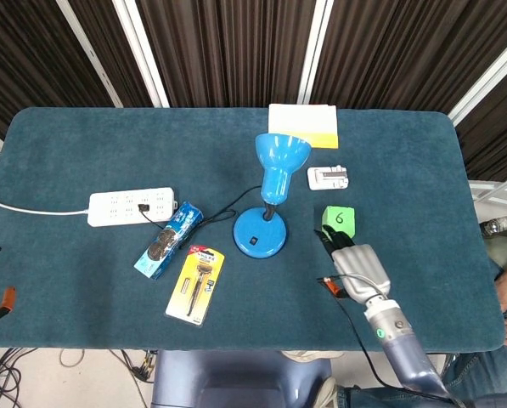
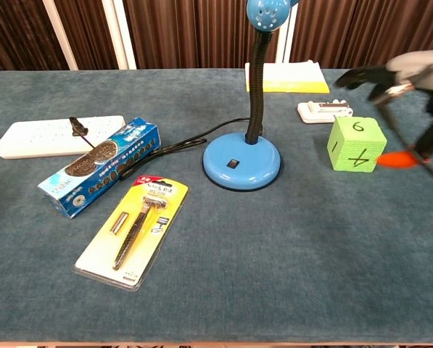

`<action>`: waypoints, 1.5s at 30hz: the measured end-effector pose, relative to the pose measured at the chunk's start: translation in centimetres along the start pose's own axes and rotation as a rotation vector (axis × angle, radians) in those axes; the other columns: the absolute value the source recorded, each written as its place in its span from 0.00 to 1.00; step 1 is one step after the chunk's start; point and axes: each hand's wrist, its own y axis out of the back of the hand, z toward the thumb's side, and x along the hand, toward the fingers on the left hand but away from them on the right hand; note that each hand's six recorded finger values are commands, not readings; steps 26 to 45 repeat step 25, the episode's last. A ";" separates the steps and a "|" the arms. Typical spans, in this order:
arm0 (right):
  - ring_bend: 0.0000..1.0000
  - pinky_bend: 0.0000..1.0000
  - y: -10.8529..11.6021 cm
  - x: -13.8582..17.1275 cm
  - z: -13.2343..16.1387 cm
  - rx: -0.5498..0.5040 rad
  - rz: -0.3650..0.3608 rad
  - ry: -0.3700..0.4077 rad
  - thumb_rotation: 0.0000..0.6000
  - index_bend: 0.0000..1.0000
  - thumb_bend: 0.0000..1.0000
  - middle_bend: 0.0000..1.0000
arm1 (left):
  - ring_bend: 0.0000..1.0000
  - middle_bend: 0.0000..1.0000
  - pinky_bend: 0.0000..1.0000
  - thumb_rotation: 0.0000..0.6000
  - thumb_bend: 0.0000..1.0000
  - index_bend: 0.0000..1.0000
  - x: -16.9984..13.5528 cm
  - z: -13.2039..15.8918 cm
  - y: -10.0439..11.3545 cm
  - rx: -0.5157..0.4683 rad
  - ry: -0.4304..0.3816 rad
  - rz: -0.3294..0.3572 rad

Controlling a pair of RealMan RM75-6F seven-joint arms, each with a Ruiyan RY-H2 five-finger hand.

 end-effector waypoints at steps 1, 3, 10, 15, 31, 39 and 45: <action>0.11 0.00 0.1 0.8 -0.7 0.004 -0.024 -0.007 1.00 0.00 0.30 0.05 | 0.00 0.00 0.00 1.00 0.39 0.16 0.0 0.1 0.0 0.001 -0.002 0.000; 0.10 0.00 0.2 2.7 -2.4 0.009 -0.081 -0.026 1.00 0.00 0.30 0.04 | 0.00 0.00 0.00 1.00 0.39 0.16 -0.1 0.1 -0.1 0.005 -0.006 -0.001; 0.07 0.00 -0.7 9.7 -9.2 0.036 -0.256 -0.142 1.00 0.00 0.30 0.02 | 0.00 0.00 0.00 1.00 0.39 0.16 -0.3 0.3 -0.3 0.010 -0.012 -0.010; 0.06 0.00 -2.3 13.1 -12.3 0.093 -0.316 -0.198 1.00 0.00 0.29 0.01 | 0.00 0.00 0.00 1.00 0.39 0.16 -0.4 0.5 -0.4 0.011 -0.022 -0.013; 0.05 0.00 -2.4 13.8 -13.1 0.114 -0.345 -0.252 1.00 0.00 0.29 0.01 | 0.00 0.00 0.00 1.00 0.39 0.16 -0.5 0.5 -0.5 0.020 -0.028 -0.018; 0.05 0.00 -2.4 13.8 -13.1 0.114 -0.345 -0.252 1.00 0.00 0.29 0.01 | 0.00 0.00 0.00 1.00 0.39 0.16 -0.5 0.5 -0.5 0.020 -0.028 -0.018; 0.05 0.00 -2.4 13.8 -13.1 0.114 -0.345 -0.252 1.00 0.00 0.29 0.01 | 0.00 0.00 0.00 1.00 0.39 0.16 -0.5 0.5 -0.5 0.020 -0.028 -0.018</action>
